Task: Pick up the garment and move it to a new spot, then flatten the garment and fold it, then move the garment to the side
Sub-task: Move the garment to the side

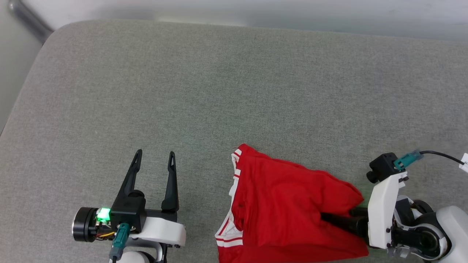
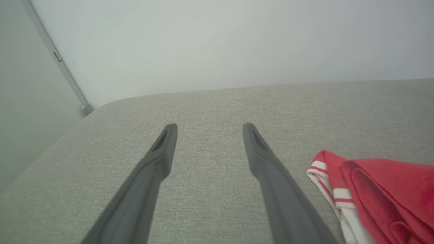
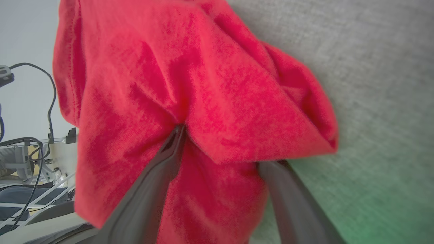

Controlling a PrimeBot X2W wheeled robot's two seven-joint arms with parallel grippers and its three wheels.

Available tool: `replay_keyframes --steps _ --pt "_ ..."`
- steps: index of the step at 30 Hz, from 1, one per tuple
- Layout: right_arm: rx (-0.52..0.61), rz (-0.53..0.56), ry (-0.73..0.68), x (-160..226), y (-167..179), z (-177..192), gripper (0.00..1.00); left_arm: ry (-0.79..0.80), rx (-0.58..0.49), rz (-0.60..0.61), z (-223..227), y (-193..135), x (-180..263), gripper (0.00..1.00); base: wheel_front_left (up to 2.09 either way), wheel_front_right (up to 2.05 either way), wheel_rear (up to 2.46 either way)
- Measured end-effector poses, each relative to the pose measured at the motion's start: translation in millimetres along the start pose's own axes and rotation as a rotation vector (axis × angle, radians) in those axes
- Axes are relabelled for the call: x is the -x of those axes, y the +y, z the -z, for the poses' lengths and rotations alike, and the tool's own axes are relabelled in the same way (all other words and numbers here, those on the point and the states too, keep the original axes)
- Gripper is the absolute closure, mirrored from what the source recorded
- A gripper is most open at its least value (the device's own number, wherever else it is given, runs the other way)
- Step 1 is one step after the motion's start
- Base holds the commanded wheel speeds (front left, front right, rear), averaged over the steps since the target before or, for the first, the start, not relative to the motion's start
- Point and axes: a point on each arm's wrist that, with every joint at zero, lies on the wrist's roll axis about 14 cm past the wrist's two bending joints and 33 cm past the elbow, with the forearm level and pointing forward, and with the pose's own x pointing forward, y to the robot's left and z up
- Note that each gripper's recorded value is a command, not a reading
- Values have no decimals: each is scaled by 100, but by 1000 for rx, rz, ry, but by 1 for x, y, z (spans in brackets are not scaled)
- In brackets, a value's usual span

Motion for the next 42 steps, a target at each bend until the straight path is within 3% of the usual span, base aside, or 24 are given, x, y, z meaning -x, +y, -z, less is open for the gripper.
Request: replay_keyframes --steps 3,4,5,10,14,23,30,37,42 --pt "12 -3 5 -6 1 2 0 2 0 -1 1 0 -1 0 0 0 0" --pt "19 -1 5 -6 1 2 56 3 1 -2 1 0 -1 0 0 0 0" --pt "32 3 2 -7 1 1 100 4 1 -3 1 0 -1 0 0 0 0" --pt "79 6 -38 -2 7 -7 100 -8 5 -10 -3 2 1 0 0 0 0" --pt "189 13 -109 13 20 -27 100 -20 13 -18 -7 3 5 0 0 0 0" --pt "421 131 -252 84 29 -62 100 -35 40 46 -12 -19 8 0 0 0 0" --pt "458 343 -311 153 -9 -62 100 -58 81 166 -18 -63 -6 0 0 0 0" --pt "404 560 -354 211 -64 -53 100 -70 103 288 -18 -108 -27 0 0 0 0" --pt "343 703 -324 235 -115 -49 100 -61 98 331 -7 -120 -44 0 0 0 0"
